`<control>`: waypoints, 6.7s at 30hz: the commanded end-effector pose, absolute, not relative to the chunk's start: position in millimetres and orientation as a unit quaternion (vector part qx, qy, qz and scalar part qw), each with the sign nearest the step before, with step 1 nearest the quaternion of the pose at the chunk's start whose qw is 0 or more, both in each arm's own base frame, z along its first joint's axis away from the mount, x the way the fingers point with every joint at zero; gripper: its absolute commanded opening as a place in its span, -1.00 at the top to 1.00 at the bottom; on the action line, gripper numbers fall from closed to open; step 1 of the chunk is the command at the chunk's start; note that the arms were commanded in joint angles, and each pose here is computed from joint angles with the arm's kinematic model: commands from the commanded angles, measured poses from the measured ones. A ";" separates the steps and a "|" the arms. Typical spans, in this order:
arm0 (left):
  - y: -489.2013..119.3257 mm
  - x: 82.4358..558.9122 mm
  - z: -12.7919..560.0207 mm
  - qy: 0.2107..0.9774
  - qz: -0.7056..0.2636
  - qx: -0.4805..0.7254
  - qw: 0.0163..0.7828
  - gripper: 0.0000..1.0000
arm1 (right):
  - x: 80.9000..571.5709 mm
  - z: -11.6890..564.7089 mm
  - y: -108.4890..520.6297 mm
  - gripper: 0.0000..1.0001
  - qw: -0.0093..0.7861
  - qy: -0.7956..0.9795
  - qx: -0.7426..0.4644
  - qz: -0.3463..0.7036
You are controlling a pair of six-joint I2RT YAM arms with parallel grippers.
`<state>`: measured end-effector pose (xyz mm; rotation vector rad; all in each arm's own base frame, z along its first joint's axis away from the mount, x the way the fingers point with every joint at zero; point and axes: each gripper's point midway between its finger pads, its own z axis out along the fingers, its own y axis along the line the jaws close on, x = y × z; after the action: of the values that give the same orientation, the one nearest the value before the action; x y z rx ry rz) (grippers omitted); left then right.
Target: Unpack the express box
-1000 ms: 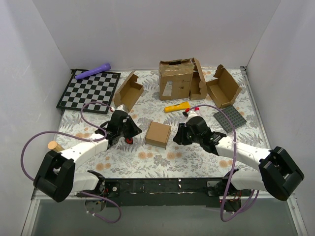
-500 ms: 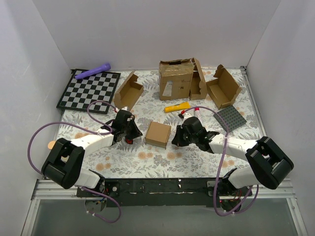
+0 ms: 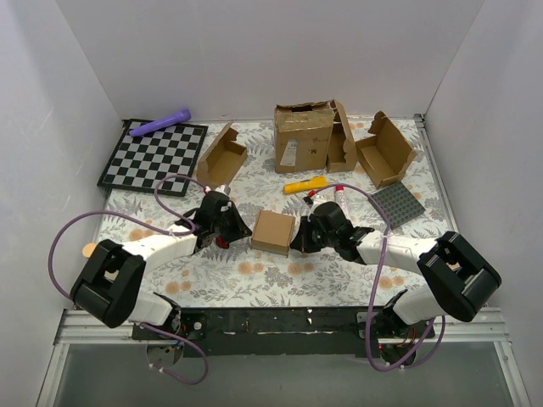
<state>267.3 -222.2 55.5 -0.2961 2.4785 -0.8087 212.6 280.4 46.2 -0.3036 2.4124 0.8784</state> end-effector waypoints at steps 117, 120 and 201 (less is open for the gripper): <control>-118.8 300.4 41.6 0.921 -0.025 -0.281 0.270 -0.78 | 195.9 170.7 245.6 -0.07 0.426 0.823 -0.173 0.334; -113.9 302.2 36.9 0.923 -0.001 -0.280 0.263 -0.72 | 196.9 172.0 244.5 -0.07 0.429 0.822 -0.171 0.333; -236.0 244.7 285.6 0.791 -0.425 -0.189 0.398 1.00 | 202.0 278.7 378.2 -0.33 0.463 0.726 -0.146 0.486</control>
<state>245.8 -237.9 269.5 -0.4708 2.0678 -1.0300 203.9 366.2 247.9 -0.3698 1.8578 1.1095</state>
